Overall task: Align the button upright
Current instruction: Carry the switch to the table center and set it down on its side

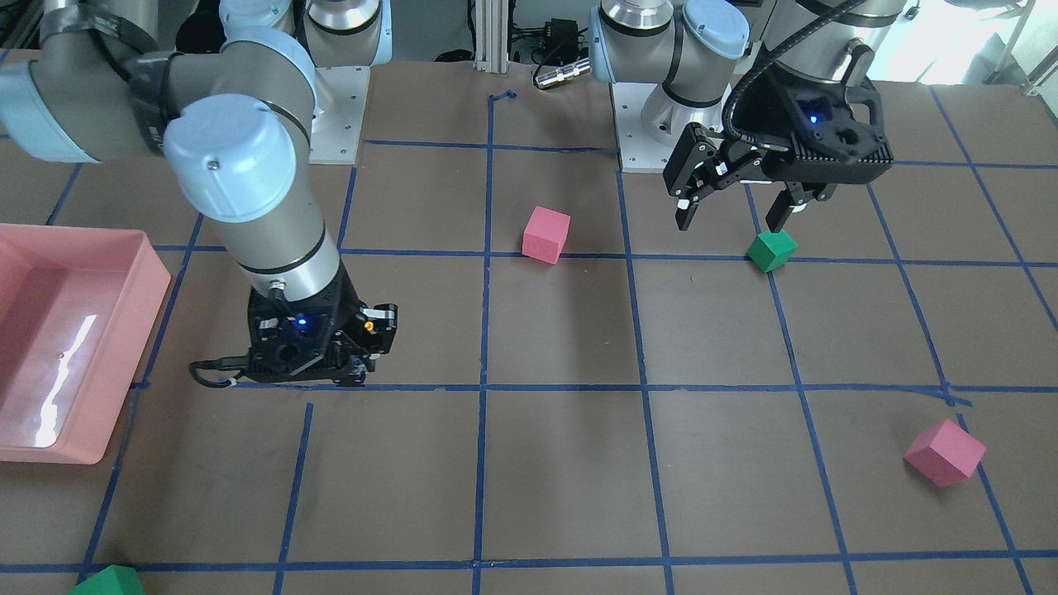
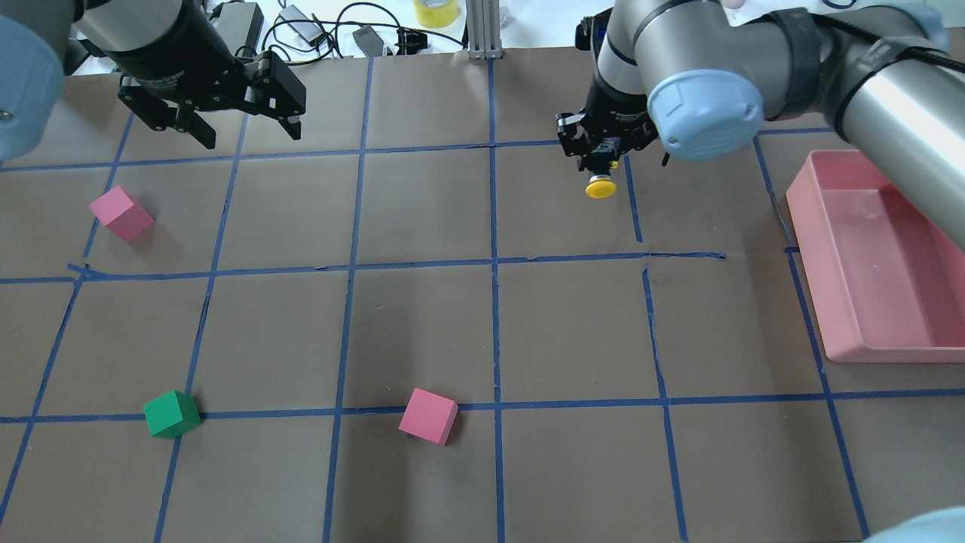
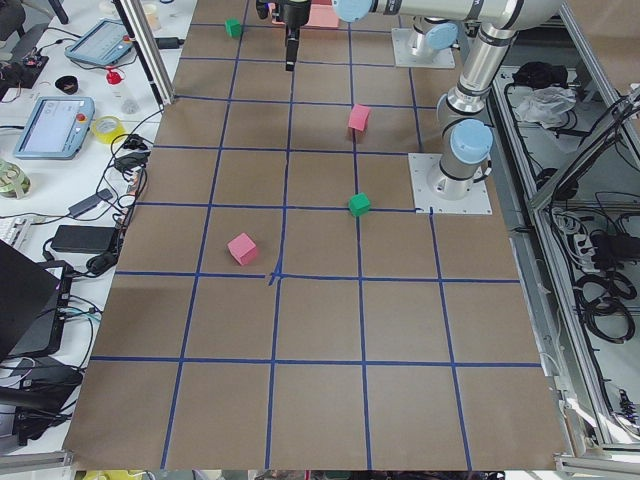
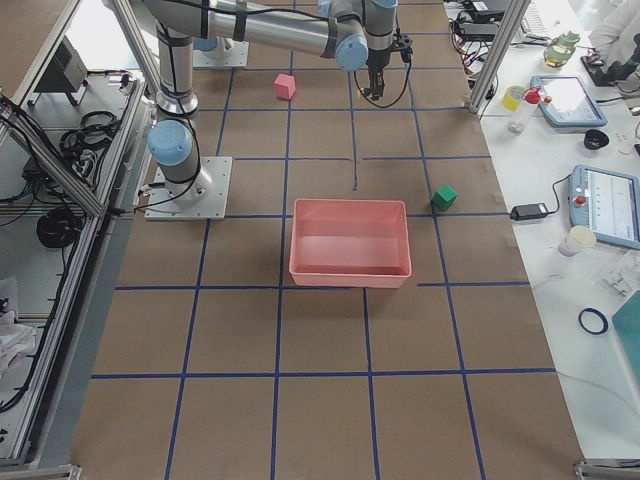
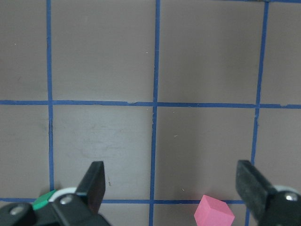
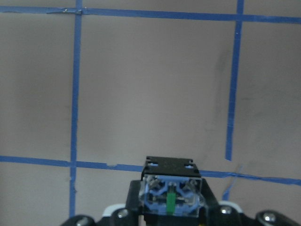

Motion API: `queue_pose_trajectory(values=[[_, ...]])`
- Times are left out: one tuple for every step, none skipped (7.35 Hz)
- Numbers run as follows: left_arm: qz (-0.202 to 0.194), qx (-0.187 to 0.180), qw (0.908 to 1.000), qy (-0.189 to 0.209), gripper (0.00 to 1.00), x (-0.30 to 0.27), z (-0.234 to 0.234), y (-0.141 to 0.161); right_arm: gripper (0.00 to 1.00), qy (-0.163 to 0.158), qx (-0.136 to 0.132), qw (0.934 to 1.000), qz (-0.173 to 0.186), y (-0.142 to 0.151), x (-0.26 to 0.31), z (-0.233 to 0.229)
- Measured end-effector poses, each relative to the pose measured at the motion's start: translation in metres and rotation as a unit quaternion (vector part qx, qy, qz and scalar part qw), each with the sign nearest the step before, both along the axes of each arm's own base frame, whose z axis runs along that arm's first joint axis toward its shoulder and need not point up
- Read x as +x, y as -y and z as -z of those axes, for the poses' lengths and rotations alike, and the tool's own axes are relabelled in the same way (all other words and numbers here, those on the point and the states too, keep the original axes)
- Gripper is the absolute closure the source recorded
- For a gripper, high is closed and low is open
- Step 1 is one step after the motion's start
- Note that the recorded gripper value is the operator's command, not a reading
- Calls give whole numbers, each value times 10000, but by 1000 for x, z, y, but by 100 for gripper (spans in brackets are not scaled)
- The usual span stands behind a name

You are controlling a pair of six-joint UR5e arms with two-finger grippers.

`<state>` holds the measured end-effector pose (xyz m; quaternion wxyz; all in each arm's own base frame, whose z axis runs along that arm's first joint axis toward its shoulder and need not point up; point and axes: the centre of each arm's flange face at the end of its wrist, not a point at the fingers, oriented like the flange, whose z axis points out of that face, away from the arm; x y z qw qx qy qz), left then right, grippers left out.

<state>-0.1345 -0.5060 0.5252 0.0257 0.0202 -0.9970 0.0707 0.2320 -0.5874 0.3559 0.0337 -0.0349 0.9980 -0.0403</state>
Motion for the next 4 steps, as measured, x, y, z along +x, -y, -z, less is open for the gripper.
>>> queue_pose_trajectory(values=[[8,9,10000,-21,0,0,1,0,100,126,65,9999,-58,-3,33,21],[20,10,10000,-20,0,-1,2,-1,100,203,77,9997,-113,-6,67,44],[30,11,10000,-13,0,-1,2,-1,100,249,50,9995,-178,-8,93,66],[31,18,10000,-9,0,0,3,-1,100,259,20,9993,-269,-10,113,87]])
